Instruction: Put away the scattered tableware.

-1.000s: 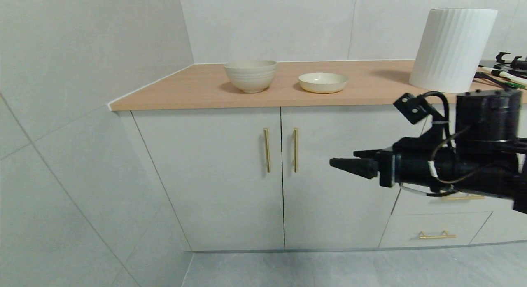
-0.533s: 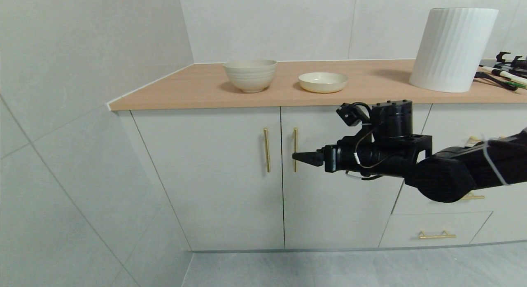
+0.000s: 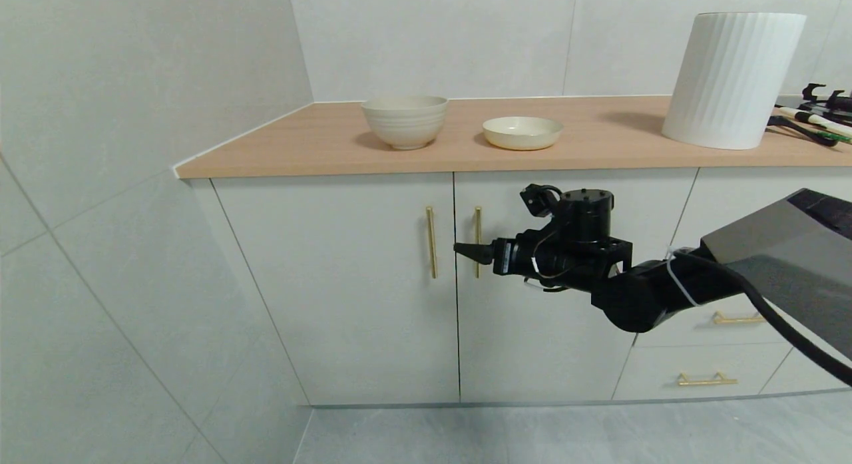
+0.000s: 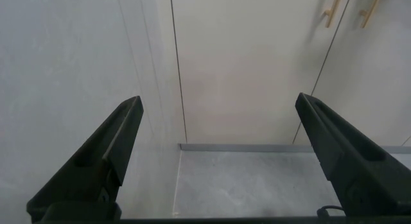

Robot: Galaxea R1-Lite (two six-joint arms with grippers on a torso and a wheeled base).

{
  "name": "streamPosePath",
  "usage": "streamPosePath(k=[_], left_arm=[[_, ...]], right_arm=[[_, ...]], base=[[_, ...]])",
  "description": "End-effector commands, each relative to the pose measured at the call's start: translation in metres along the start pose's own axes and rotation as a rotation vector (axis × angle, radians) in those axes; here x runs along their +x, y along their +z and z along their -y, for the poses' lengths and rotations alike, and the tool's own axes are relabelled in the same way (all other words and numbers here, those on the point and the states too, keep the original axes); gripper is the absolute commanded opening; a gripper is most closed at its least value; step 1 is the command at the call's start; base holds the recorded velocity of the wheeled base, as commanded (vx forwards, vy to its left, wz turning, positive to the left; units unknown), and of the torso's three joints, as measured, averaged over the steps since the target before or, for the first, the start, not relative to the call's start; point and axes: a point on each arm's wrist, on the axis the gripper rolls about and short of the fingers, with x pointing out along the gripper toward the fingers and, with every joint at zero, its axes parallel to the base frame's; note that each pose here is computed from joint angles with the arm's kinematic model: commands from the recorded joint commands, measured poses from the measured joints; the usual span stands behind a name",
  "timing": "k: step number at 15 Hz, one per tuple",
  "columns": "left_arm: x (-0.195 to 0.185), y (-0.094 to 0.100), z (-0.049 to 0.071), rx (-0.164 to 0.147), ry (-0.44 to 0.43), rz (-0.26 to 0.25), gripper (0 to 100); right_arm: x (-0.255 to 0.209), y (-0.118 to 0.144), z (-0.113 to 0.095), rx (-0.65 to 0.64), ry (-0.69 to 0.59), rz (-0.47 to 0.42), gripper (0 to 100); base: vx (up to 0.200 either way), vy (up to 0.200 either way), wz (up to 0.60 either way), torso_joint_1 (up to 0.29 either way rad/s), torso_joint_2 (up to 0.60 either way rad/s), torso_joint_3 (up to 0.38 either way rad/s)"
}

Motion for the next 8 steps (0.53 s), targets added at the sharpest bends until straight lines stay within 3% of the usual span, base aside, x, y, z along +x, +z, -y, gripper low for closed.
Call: streamPosePath(k=[1,8], left_arm=[[0.000,0.000,0.000,-0.001,0.001,0.000,100],[0.000,0.000,0.000,-0.001,0.001,0.000,100]], right_arm=[[0.012,-0.010,0.008,0.031,-0.003,0.001,100],[0.027,-0.020,0.014,0.039,0.008,0.016,100]], base=[[0.000,0.000,0.00,0.000,0.00,0.000],[0.000,0.000,0.00,0.000,0.00,0.000]])
